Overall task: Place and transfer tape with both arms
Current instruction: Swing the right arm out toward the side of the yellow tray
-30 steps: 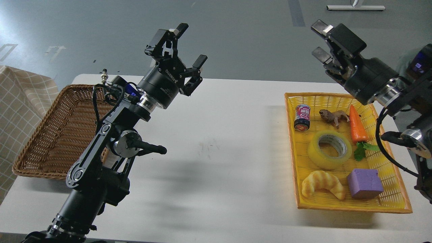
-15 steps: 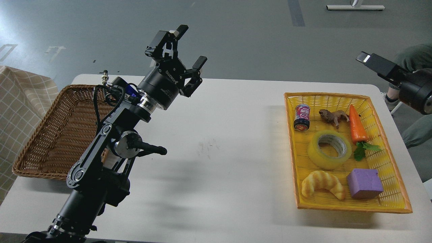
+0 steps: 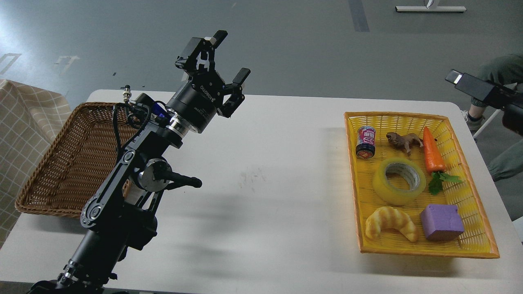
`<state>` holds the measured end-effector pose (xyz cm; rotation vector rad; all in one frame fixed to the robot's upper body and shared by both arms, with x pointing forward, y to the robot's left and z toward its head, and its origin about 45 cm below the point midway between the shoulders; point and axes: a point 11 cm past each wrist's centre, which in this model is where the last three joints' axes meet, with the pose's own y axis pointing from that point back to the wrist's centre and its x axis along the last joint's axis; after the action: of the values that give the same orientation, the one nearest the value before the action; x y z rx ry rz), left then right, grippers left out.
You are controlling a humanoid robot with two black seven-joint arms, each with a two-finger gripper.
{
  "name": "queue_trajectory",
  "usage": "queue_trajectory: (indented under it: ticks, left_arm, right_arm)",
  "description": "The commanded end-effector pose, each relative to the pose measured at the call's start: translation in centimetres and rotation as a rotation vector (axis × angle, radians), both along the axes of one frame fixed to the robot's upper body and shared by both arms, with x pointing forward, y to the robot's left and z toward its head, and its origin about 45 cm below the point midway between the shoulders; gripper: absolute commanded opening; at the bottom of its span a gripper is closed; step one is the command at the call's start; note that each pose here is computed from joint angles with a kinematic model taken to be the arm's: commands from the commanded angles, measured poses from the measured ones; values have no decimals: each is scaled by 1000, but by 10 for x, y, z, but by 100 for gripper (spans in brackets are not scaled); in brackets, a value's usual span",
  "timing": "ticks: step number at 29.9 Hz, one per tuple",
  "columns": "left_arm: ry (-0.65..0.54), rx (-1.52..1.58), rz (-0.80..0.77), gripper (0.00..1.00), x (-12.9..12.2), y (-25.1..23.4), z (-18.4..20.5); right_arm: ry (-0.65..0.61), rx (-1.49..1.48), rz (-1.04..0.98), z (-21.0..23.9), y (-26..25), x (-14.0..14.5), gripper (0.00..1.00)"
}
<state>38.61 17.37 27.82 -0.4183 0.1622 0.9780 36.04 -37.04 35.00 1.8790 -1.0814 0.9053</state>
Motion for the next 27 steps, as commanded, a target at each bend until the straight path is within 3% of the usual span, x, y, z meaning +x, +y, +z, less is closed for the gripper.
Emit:
queue_trajectory:
  ticks: [1, 8, 17, 27]
  left_arm:
    - [-2, -3, 0, 98, 0, 0, 0]
    - [8, -52, 11, 98, 2, 7, 3]
    - [6, -58, 22, 98, 2, 11, 5]
    - [13, -49, 11, 98, 1, 6, 2]
  right_arm:
    - [-6, 40, -17, 3, -8, 1, 100]
    - [-15, 72, 11, 3, 1, -13, 100]
    - [124, -37, -90, -38, -21, -27, 100]
    - [151, -48, -80, -48, -18, -32, 100]
